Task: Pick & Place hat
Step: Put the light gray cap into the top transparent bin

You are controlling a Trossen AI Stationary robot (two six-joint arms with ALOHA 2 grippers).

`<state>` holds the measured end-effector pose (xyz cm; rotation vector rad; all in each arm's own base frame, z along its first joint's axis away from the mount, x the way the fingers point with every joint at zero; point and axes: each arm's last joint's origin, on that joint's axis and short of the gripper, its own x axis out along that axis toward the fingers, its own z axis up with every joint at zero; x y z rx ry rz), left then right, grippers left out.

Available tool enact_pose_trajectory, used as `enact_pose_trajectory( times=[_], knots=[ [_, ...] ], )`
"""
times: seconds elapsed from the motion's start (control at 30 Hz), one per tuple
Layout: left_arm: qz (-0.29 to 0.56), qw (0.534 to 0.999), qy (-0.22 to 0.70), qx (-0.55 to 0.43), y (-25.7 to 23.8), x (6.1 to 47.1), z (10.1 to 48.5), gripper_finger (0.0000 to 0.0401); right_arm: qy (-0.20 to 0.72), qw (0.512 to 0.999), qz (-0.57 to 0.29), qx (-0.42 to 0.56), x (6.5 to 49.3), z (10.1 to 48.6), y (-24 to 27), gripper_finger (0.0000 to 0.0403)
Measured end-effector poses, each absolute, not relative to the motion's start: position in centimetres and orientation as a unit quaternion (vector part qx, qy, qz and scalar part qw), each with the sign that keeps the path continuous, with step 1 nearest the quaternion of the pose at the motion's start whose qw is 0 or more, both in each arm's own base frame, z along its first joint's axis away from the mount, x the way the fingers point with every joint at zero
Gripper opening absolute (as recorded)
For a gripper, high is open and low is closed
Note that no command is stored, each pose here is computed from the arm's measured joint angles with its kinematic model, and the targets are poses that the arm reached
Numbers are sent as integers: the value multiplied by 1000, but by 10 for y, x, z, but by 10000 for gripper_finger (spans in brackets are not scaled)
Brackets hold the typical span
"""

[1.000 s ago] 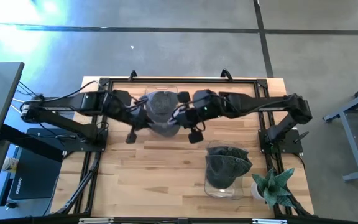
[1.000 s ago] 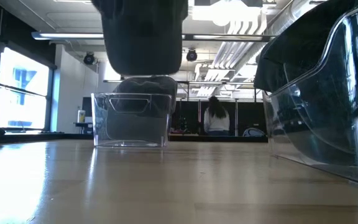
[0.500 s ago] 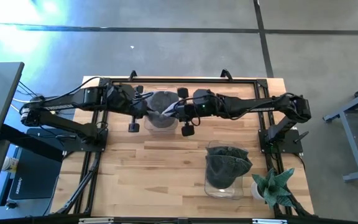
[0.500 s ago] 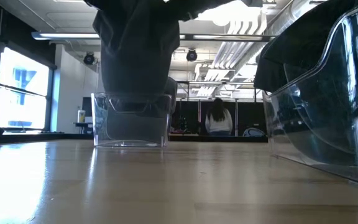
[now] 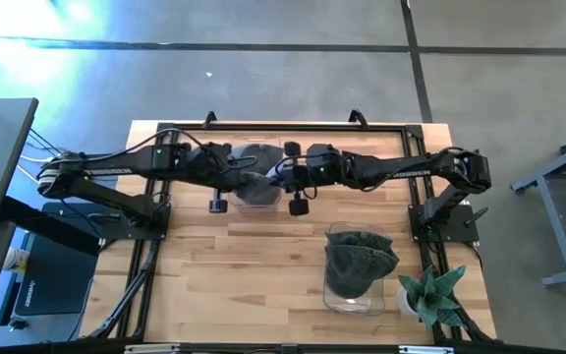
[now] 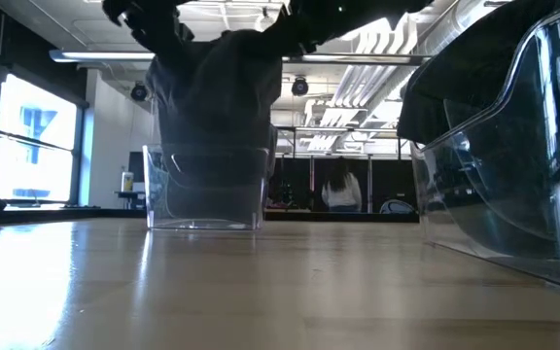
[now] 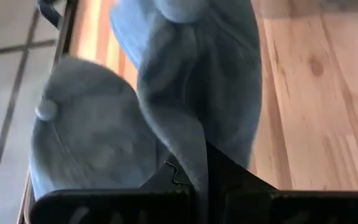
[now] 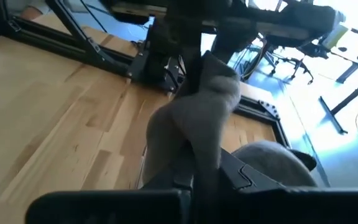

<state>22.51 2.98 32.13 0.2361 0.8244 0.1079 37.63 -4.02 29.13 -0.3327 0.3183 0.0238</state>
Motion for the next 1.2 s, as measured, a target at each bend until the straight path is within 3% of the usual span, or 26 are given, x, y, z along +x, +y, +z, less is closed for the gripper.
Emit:
enact_pose_trajectory(
  times=[0.43,0.7,1.03,1.2],
  knots=[
    [112,903,409,72,36,229,285,2,178,980,-26,-90,370,282,-67,57],
    [178,908,377,38,68,227,288,55,187,981,-46,-35,371,274,-79,84],
    [239,902,359,-9,92,220,290,97,162,983,-75,31,360,295,-75,158],
    [247,910,331,-28,88,211,301,96,173,975,-43,135,354,299,-71,201]
  ],
)
